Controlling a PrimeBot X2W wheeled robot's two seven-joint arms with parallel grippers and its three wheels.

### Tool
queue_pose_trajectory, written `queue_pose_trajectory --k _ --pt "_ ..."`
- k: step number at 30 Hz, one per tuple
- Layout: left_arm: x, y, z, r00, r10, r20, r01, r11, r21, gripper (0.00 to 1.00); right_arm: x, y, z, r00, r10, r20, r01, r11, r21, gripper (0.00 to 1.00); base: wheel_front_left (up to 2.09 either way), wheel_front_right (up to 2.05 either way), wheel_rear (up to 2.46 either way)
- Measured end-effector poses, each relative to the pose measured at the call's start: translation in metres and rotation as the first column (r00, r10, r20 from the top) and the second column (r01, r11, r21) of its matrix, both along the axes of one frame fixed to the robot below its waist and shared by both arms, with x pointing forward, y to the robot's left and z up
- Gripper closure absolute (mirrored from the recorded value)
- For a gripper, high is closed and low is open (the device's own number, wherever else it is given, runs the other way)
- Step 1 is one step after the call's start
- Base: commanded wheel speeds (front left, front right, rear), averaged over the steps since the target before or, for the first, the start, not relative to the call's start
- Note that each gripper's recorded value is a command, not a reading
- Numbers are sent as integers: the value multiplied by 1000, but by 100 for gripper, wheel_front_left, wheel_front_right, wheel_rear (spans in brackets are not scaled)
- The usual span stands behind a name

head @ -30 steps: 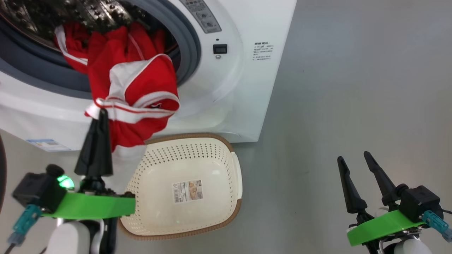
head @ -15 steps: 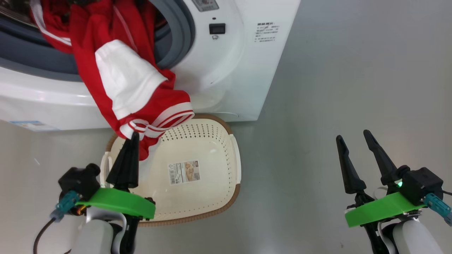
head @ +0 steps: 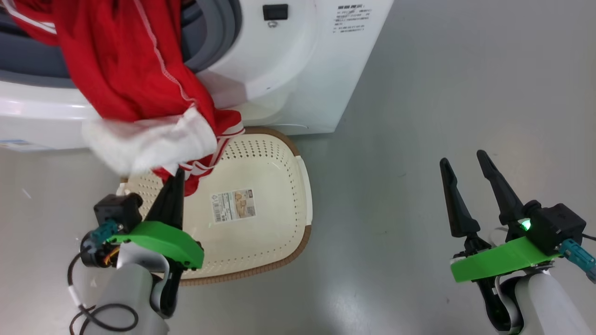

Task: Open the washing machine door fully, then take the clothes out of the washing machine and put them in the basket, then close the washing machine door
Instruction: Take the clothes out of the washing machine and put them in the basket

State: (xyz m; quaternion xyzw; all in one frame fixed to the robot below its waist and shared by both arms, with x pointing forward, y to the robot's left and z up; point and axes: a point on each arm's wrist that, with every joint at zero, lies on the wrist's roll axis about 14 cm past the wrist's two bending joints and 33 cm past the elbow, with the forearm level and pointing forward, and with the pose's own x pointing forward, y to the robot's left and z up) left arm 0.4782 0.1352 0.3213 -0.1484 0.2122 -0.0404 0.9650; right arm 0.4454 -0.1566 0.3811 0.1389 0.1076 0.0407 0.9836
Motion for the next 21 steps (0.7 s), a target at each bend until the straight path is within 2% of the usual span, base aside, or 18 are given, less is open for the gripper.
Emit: queue_pose_trajectory --k 21 --pt "13 -10 -65 977 -64 -205 77 995 55 100 16 1 -26 999 4 -36 -4 1000 -2 0 0 0 0"
